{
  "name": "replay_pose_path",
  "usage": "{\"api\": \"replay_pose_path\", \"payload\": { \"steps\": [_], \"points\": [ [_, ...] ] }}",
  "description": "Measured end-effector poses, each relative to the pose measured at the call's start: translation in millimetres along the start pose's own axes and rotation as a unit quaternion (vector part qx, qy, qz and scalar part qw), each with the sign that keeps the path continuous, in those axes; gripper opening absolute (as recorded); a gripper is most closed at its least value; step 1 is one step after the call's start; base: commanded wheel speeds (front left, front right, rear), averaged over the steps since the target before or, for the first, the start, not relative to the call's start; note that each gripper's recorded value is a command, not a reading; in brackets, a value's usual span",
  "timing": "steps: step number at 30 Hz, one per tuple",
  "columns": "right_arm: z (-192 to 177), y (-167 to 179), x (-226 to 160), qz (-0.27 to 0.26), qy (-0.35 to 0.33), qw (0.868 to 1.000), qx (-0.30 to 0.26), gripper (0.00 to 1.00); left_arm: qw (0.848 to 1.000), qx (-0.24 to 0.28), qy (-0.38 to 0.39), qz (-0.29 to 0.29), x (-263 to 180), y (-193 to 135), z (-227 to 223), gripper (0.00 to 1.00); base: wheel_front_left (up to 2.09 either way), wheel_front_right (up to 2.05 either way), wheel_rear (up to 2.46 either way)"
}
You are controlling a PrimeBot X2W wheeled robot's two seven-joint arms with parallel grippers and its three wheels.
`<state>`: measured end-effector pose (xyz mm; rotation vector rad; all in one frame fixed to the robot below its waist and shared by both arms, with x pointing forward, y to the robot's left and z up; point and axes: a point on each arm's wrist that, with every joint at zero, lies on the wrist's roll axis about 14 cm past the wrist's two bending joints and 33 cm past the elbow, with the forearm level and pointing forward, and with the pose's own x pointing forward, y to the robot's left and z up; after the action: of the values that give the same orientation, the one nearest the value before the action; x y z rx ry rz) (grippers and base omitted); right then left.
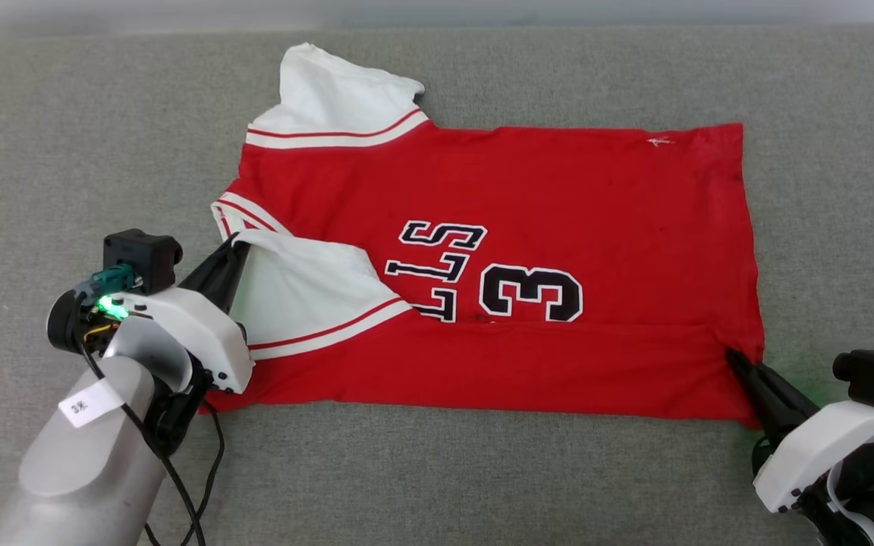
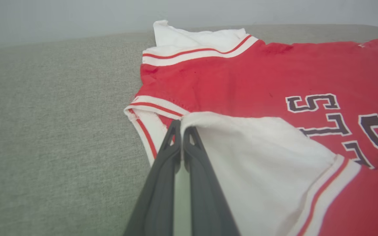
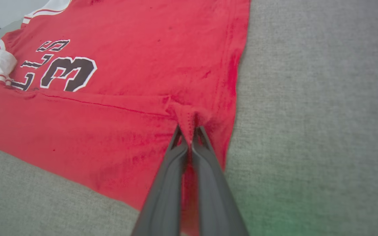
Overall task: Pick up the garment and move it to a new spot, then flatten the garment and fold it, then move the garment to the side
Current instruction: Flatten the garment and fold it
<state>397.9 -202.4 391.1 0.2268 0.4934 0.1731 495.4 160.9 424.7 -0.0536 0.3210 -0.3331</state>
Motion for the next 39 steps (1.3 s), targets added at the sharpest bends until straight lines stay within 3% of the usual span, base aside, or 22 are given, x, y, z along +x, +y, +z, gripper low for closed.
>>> {"api": "replay_pose_path", "payload": {
  "steps": [14, 15, 16, 17, 25, 32, 39],
  "points": [
    [-5, -2, 8, -0.002, 0.016, 1.0, -0.011, 0.0, 0.998, -0.014, 0.057, -0.004, 13, -2, -44, 0.0, 0.0, 0.0, 0.0],
    [-4, -1, 7, -0.001, 0.014, 1.0, -0.011, 0.12, 0.998, -0.015, 0.058, -0.004, 11, -2, -44, 0.0, 0.0, 0.0, 0.0],
    [-3, 0, 7, 0.0, 0.012, 1.0, -0.01, 0.64, 0.998, -0.016, 0.058, -0.002, 10, -1, -43, 0.26, 0.0, 0.0, 0.0],
    [-1, 2, 6, 0.002, 0.009, 1.0, -0.011, 1.0, 0.998, -0.011, 0.055, -0.001, 8, 0, -41, 1.0, 0.0, 0.0, 0.0],
    [29, 15, -8, 0.016, -0.04, 0.999, -0.027, 1.0, 0.999, 0.016, 0.035, 0.004, -9, 9, -7, 1.0, 0.0, 0.0, 0.0],
    [48, 22, -17, 0.022, -0.063, 0.997, -0.043, 1.0, 0.997, 0.031, 0.066, -0.008, -27, 7, 13, 1.0, 0.0, 0.0, 0.0],
    [58, 36, -20, 0.035, -0.07, 0.995, -0.055, 1.0, 0.983, 0.046, 0.176, -0.025, -54, 7, 16, 1.0, 0.0, 0.0, 0.0]
  ]
}}
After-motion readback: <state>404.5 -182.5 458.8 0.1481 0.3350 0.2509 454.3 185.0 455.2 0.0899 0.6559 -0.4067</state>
